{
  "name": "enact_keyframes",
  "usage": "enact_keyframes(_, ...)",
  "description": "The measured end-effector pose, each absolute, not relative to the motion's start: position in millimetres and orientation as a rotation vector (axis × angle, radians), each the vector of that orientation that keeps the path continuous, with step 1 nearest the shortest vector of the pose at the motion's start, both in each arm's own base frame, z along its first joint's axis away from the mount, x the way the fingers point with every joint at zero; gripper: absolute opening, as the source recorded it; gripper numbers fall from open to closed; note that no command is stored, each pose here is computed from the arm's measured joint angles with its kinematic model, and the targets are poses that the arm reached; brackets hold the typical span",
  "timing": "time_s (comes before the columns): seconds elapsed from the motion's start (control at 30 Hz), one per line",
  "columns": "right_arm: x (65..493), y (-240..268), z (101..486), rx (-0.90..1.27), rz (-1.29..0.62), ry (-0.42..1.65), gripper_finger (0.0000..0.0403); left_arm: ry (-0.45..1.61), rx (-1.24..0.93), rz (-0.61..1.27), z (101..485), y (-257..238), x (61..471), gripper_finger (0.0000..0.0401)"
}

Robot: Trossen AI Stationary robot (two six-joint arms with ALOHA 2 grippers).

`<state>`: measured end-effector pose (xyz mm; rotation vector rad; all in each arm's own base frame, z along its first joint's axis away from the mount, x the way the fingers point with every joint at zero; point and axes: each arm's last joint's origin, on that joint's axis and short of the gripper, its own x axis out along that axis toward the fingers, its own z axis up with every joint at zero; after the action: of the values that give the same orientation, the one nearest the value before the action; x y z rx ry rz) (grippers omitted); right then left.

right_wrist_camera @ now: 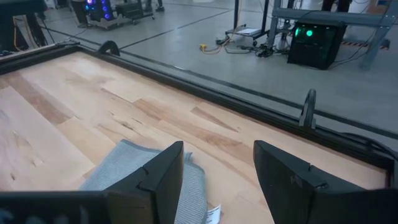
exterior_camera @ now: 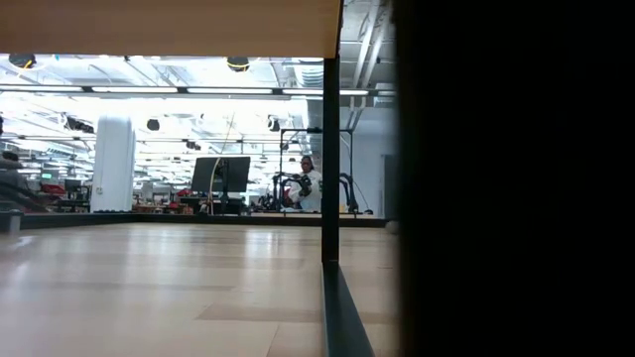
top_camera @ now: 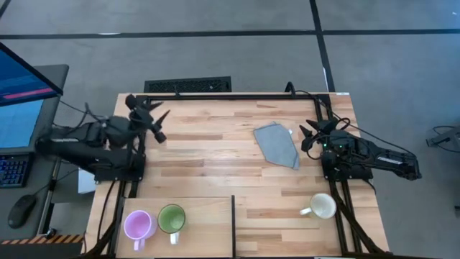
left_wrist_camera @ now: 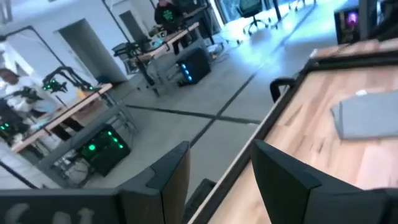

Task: Stack small to large cups/mugs on shelf
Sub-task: Put the light green mug on the shelf

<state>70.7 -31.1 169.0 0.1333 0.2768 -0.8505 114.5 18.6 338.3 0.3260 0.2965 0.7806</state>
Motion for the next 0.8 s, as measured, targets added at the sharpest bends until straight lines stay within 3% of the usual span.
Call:
enact_keyframes(0.37,71,-31,169,0.136,-0.851,0.278,0.0216,0.285,0.23,0.796,284,43,99,0.0163)
enact_keyframes(0.57,71,-31,169,0.137,-0.849,0.278,0.0216,0.202,0.161,0.739,274,46,103,0.0163)
enact_keyframes(0.8,71,-31,169,0.138,-0.848,0.279,0.0216,0.271,0.146,0.736,243,47,108,0.0163)
